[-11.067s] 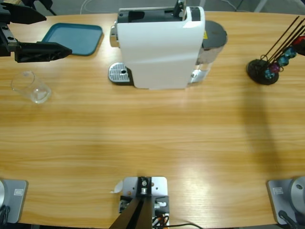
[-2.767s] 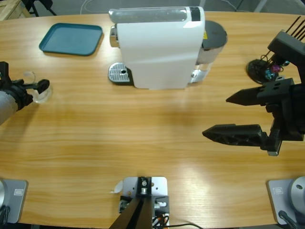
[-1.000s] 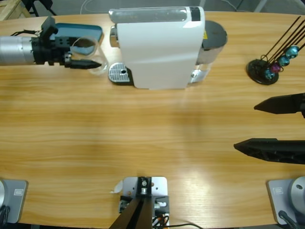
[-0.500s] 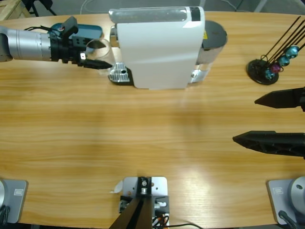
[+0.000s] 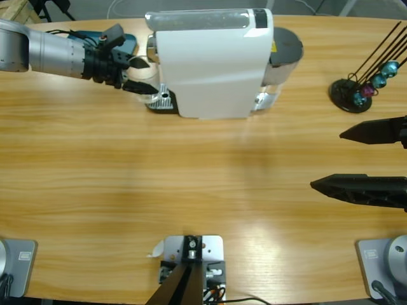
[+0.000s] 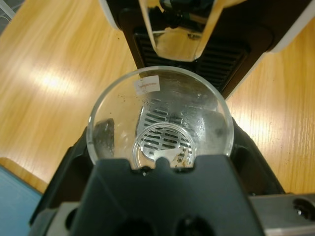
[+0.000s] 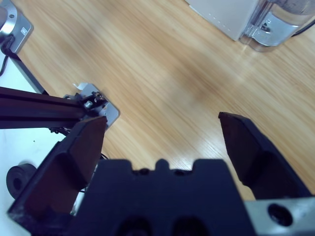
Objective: Pour coffee
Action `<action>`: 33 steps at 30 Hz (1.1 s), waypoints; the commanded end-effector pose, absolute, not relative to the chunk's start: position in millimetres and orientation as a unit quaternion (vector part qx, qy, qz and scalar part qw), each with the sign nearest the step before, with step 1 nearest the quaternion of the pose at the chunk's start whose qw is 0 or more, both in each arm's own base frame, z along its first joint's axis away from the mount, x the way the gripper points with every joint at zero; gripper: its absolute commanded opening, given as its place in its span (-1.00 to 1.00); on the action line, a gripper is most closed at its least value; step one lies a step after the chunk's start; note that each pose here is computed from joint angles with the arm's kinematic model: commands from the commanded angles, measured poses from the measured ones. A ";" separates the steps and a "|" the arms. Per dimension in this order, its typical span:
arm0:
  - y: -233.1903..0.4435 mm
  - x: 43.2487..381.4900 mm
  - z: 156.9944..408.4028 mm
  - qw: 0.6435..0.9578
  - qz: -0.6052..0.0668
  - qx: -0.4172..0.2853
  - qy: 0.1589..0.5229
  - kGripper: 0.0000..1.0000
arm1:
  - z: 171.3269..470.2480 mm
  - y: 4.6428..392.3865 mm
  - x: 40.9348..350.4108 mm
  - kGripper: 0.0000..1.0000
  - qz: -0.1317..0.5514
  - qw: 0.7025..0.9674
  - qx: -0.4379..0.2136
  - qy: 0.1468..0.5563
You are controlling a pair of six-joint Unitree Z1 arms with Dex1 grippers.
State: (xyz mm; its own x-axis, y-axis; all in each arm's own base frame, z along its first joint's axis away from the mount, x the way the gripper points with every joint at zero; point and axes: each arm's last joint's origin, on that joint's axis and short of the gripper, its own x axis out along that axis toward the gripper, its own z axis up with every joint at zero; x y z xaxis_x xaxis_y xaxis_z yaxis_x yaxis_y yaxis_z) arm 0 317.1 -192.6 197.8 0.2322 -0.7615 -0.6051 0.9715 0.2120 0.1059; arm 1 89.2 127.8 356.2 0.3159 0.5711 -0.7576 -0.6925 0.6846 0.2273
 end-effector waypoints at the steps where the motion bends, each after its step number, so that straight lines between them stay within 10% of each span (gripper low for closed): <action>1: -202.9 317.2 177.3 0.728 -0.585 0.256 0.250 -1.00 | 348.0 124.8 87.5 1.00 0.382 0.810 -0.084 0.437; 13: -214.8 310.1 175.4 0.718 -0.589 0.274 0.251 -1.00 | 344.4 124.4 87.6 1.00 0.379 0.809 -0.086 0.440; 15: -215.3 313.0 173.1 0.725 -0.573 0.280 0.262 0.46 | 344.3 124.6 87.7 1.00 0.379 0.810 -0.086 0.440; 19: -209.2 313.1 175.5 0.730 -0.572 0.267 0.261 0.92 | 343.6 124.8 87.6 1.00 0.379 0.808 -0.086 0.442; 33: -151.2 298.6 217.2 0.743 -0.613 0.176 0.201 1.00 | 346.3 123.9 87.1 1.00 0.379 0.811 -0.082 0.438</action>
